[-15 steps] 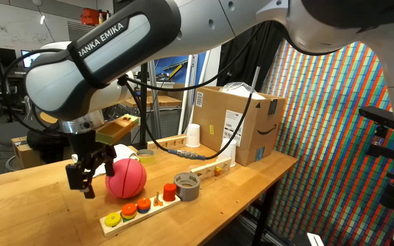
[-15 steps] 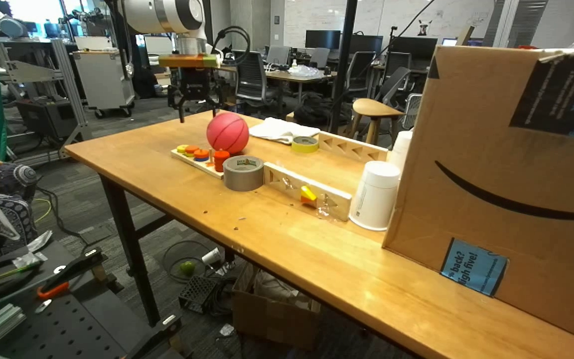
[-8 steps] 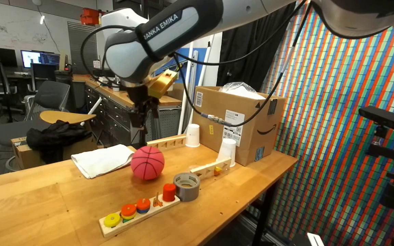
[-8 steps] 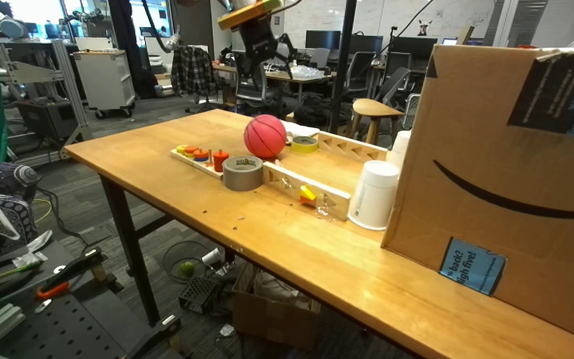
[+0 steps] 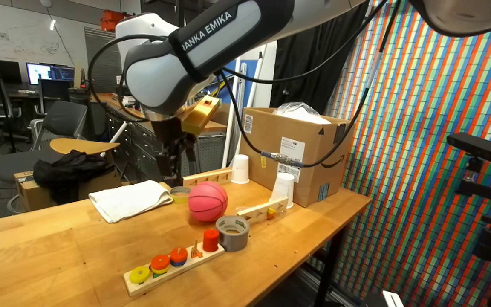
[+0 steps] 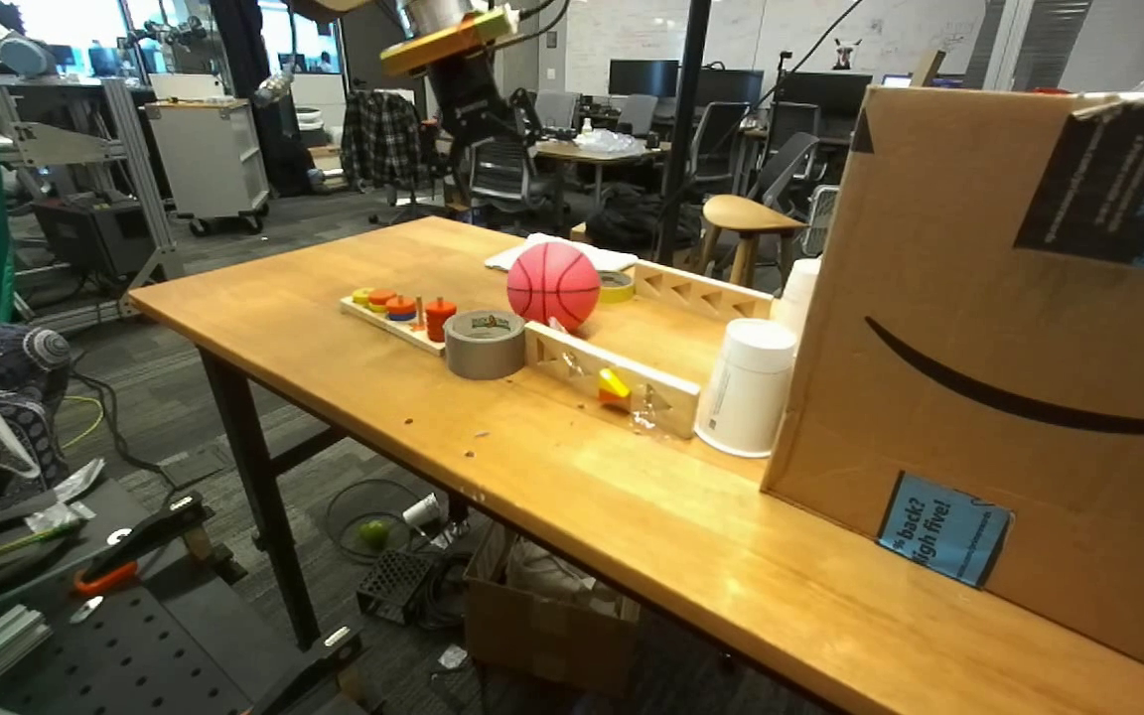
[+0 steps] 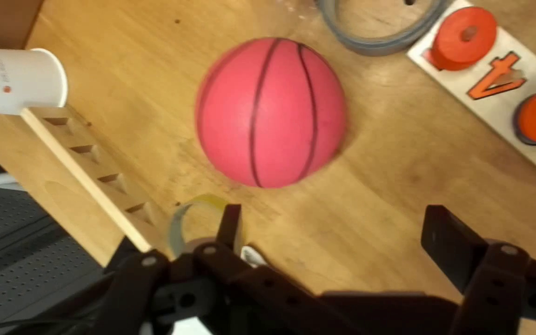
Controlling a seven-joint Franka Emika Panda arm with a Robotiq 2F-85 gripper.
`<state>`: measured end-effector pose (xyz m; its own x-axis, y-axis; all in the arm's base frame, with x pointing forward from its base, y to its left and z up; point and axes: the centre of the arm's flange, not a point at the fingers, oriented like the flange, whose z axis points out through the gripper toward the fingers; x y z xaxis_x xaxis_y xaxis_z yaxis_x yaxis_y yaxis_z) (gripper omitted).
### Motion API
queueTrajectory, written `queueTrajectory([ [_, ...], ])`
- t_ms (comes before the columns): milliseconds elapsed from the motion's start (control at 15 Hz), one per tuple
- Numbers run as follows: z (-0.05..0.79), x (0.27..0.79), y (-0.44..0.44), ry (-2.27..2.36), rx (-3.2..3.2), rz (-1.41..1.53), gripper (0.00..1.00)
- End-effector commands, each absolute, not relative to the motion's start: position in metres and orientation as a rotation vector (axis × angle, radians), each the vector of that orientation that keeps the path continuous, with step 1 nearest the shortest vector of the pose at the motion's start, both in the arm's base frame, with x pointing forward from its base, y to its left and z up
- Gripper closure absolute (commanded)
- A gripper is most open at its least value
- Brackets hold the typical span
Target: Push the ball towards the box
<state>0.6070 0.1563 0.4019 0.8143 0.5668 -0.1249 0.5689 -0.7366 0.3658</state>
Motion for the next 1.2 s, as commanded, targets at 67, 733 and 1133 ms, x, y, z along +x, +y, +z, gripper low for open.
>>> queueTrajectory([
  [67,0.376,0.553,0.2,0.941,2.646,-0.026,0.0],
  [733,0.339,0.529,0.197,0.922,2.645,-0.138,0.0],
  [1133,0.321,0.535,0.192,0.91,2.692,-0.193,0.0],
])
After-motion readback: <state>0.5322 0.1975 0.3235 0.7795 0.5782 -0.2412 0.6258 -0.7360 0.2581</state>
